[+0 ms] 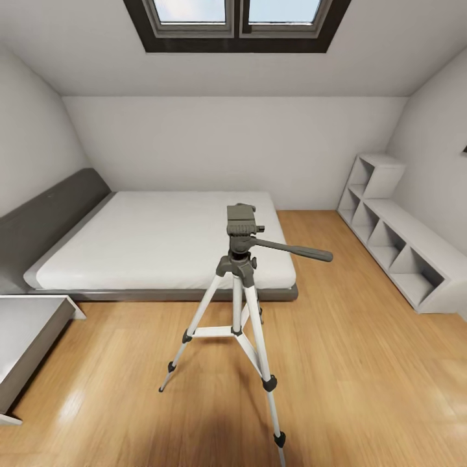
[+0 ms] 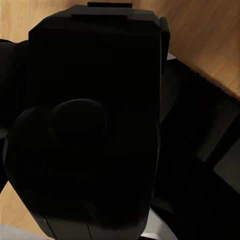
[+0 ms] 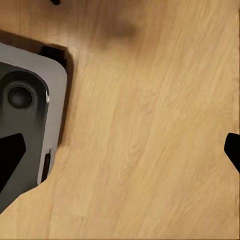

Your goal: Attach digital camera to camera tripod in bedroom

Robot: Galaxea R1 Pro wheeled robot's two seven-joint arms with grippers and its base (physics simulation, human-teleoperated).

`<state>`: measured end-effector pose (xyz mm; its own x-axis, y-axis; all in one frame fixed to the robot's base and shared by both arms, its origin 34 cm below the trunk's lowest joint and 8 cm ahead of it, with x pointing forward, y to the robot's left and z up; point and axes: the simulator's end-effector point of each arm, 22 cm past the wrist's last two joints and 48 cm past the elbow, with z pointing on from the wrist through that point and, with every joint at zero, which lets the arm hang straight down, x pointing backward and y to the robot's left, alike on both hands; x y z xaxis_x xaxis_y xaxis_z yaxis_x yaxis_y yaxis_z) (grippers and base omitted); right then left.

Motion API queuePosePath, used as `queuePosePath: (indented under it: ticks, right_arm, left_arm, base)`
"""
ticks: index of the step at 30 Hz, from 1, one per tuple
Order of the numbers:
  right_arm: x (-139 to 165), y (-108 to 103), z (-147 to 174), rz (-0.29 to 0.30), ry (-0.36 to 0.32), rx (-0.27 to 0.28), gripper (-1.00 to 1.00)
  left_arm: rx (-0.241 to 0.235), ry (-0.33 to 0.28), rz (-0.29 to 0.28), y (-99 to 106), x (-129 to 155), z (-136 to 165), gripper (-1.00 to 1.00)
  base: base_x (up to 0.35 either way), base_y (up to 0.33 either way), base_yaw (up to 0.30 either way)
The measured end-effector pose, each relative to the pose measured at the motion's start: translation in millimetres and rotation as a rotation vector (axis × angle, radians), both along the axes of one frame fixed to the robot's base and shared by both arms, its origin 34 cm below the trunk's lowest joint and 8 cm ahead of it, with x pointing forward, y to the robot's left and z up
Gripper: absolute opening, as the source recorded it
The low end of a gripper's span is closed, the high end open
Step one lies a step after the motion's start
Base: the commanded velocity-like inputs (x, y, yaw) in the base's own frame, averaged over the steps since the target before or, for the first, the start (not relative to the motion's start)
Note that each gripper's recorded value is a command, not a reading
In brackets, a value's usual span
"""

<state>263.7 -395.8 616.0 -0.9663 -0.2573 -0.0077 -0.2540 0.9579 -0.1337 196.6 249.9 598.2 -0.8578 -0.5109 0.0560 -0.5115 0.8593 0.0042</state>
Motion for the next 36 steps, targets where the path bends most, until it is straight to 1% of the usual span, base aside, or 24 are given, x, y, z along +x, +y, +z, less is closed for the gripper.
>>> queuePosePath:
  ticks: [1, 2, 3, 4, 7, 8, 11, 12, 14, 17, 20, 21, 25, 27, 28, 30, 31, 33, 35, 36]
  right_arm:
    - [33.7, -8.1, 9.0, -0.014, -0.021, -0.021, 1.0]
    - [59.0, -11.6, 16.6, -0.016, -0.056, -0.03, 1.0]
    - [72.1, -12.0, 21.9, -0.021, -0.065, -0.029, 1.0]
    - [96.1, -11.0, 33.0, -0.034, -0.081, -0.021, 1.0]
    - [133.1, -8.7, 54.4, -0.047, -0.117, -0.005, 1.0]
    - [154.5, -6.2, 68.7, -0.052, -0.143, 0.004, 1.0]
    - [185.1, 2.1, 90.8, -0.052, -0.191, 0.017, 1.0]
    - [204.1, 10.1, 105.3, -0.045, -0.226, 0.025, 1.0]
    - [220.4, 17.0, 120.6, -0.036, -0.257, 0.031, 1.0]
    - [244.4, 27.2, 145.1, -0.047, -0.28, 0.048, 1.0]
    - [270.1, 33.3, 165.2, -0.076, -0.289, 0.07, 1.0]
    - [290.7, 38.4, 180.0, -0.1, -0.295, 0.093, 1.0]
    - [337.8, 48.5, 215.1, -0.139, -0.325, 0.145, 1.0]
    - [380.8, 56.6, 251.6, -0.152, -0.379, 0.193, 1.0]
    - [391.5, 58.2, 261.9, -0.151, -0.397, 0.204, 1.0]
    - [424.6, 68.6, 299.6, -0.138, -0.464, 0.26, 1.0]
    - [435.5, 76.0, 316.2, -0.123, -0.492, 0.295, 1.0]
    - [443.6, 85.9, 331.7, -0.101, -0.517, 0.335, 1.0]
    - [451.6, 107.3, 354.4, -0.057, -0.552, 0.415, 1.0]
    - [452.4, 110.3, 357.6, -0.048, -0.555, 0.427, 1.0]
  left_arm:
    - [0.0, 0.0, 0.0, 0.0, 0.0, 0.0, -1.0]
    - [0.0, 0.0, 0.0, -0.1, 0.1, 0.0, -1.0]
    - [0.0, -0.001, 0.0, -0.1, 0.2, 0.0, -1.0]
    - [-0.001, 0.0, 0.0, -0.2, 0.2, 0.0, -1.0]
    - [-0.001, 0.0, 0.0, -0.2, 0.1, 0.0, -1.0]
    - [-0.001, 0.0, 0.0, -0.1, 0.1, 0.0, -1.0]
    - [-0.001, -0.001, 0.0, -0.1, 0.2, 0.0, -1.0]
    - [0.0, 0.0, 0.0, -0.1, 0.2, 0.0, -1.0]
    - [-0.001, 0.0, 0.0, -0.2, 0.2, 0.0, -1.0]
    - [-0.001, 0.0, 0.0, -0.5, 0.1, 0.0, -1.0]
    - [-0.005, 0.001, -0.004, -3.4, 0.0, 0.0, -1.0]
    - [-0.011, 0.0, -0.006, -8.0, 0.1, 0.1, -1.0]
    - [-0.023, 0.0, -0.011, -17.2, 0.2, 0.2, -1.0]
    - [-0.028, 0.0, -0.018, -21.3, 0.2, 0.4, -1.0]
    - [-0.029, 0.0, -0.019, -21.9, 0.1, 0.4, -1.0]
    - [-0.031, 0.0, -0.023, -23.3, 0.1, 0.4, -1.0]
    - [-0.032, 0.0, -0.023, -23.7, 0.1, 0.4, -1.0]
    - [-0.032, 0.0, -0.024, -23.9, 0.1, 0.4, -1.0]
    - [-0.032, 0.0, -0.025, -24.1, 0.1, 0.5, -1.0]
    - [-0.032, 0.0, -0.025, -24.1, 0.1, 0.4, -1.0]
  base:
    - [0.0, 0.0, 0.0]
    - [0.0, 0.0, 0.0]
    - [0.0, 0.0, 0.0]
    - [0.0, 0.0, 0.0]
    - [0.0, 0.0, 0.0]
    - [0.0, 0.0, 0.0]
    - [0.0, 0.0, 0.0]
    - [0.0, 0.0, 0.0]
    - [0.0, 0.0, 0.0]
    - [0.0, 0.0, 0.0]
    - [0.0, 0.0, 0.0]
    - [0.0, 0.0, 0.0]
    - [0.0, 0.0, 0.0]
    - [0.0, 0.0, 0.0]
    - [0.0, 0.0, 0.0]
    - [0.0, 0.0, 0.0]
    - [0.0, 0.0, 0.0]
    - [0.0, 0.0, 0.0]
    - [0.0, 0.0, 0.0]
    - [-0.028, 0.0, 0.0]
